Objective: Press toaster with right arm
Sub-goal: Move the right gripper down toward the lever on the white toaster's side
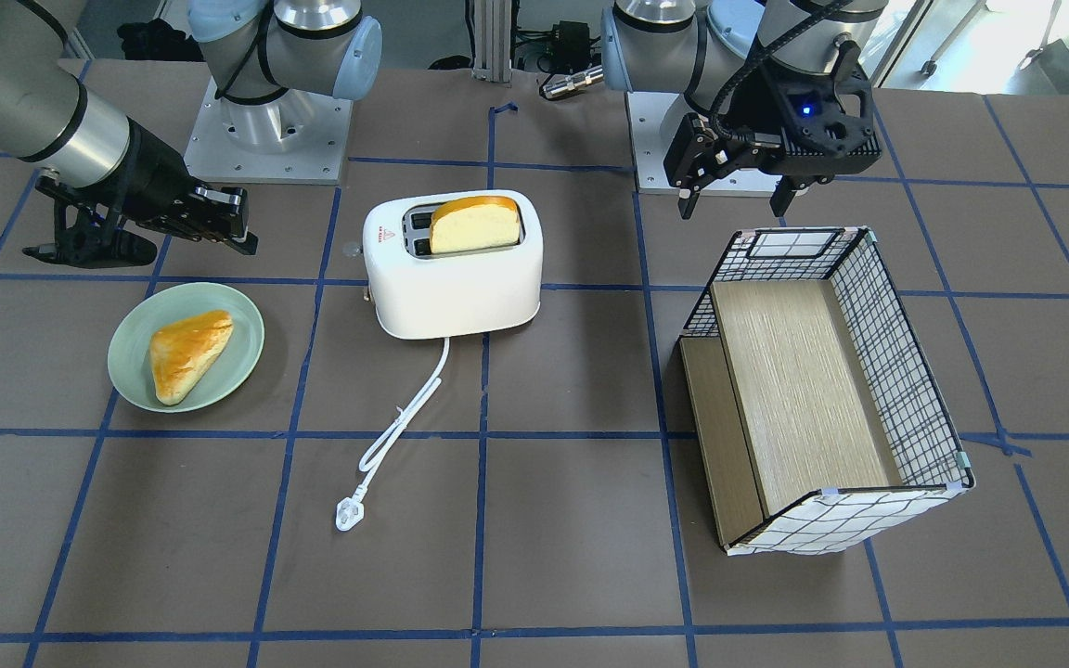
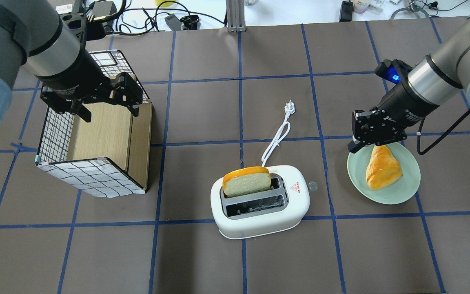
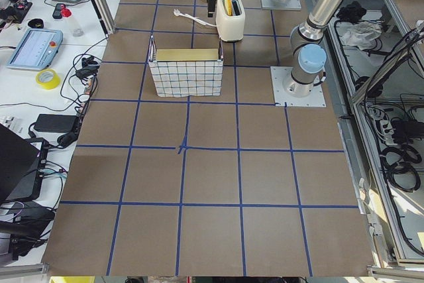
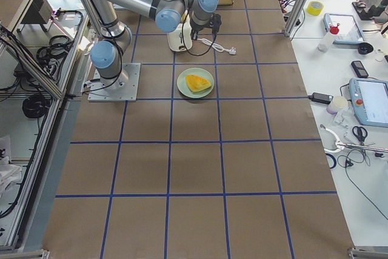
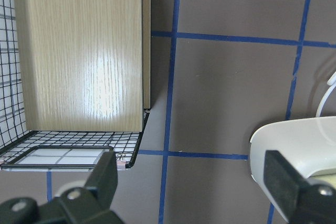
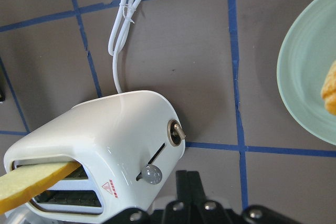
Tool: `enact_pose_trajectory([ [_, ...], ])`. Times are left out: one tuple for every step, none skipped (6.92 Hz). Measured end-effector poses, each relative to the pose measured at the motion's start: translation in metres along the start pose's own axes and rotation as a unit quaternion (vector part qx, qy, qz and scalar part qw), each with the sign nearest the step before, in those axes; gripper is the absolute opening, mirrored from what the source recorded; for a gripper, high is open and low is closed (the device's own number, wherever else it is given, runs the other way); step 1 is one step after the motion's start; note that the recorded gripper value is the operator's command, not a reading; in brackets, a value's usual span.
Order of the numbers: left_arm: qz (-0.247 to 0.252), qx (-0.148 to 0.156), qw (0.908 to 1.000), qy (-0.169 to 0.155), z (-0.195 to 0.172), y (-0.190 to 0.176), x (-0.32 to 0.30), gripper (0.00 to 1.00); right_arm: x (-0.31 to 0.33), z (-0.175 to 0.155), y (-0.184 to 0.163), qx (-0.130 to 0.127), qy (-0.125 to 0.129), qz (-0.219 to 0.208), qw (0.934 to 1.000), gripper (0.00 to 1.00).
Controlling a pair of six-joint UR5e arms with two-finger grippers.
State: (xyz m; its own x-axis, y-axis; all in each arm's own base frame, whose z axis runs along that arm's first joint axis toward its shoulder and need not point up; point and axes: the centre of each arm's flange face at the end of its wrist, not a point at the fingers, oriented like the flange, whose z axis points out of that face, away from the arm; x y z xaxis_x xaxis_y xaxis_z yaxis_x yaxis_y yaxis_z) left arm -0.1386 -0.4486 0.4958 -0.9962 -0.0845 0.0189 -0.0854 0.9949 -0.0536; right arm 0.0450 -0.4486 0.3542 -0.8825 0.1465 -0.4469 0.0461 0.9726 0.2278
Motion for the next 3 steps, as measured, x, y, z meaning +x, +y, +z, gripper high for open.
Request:
enact_pose_trajectory([
  [0.0, 0.0, 1.0, 0.0, 0.0, 0.0, 0.0, 1.0, 0.016, 0.013, 0.002, -0.004, -0.033, -0.007, 0.9994, 0.0],
  [0.0, 0.0, 1.0, 0.0, 0.0, 0.0, 0.0, 1.0, 0.027, 0.026, 0.006, -0.008, -0.064, -0.014, 0.9978, 0.0],
  [0.0, 0.0, 1.0, 0.0, 0.0, 0.0, 0.0, 1.0, 0.033, 0.04, 0.01, -0.01, -0.094, -0.019, 0.9954, 0.0],
])
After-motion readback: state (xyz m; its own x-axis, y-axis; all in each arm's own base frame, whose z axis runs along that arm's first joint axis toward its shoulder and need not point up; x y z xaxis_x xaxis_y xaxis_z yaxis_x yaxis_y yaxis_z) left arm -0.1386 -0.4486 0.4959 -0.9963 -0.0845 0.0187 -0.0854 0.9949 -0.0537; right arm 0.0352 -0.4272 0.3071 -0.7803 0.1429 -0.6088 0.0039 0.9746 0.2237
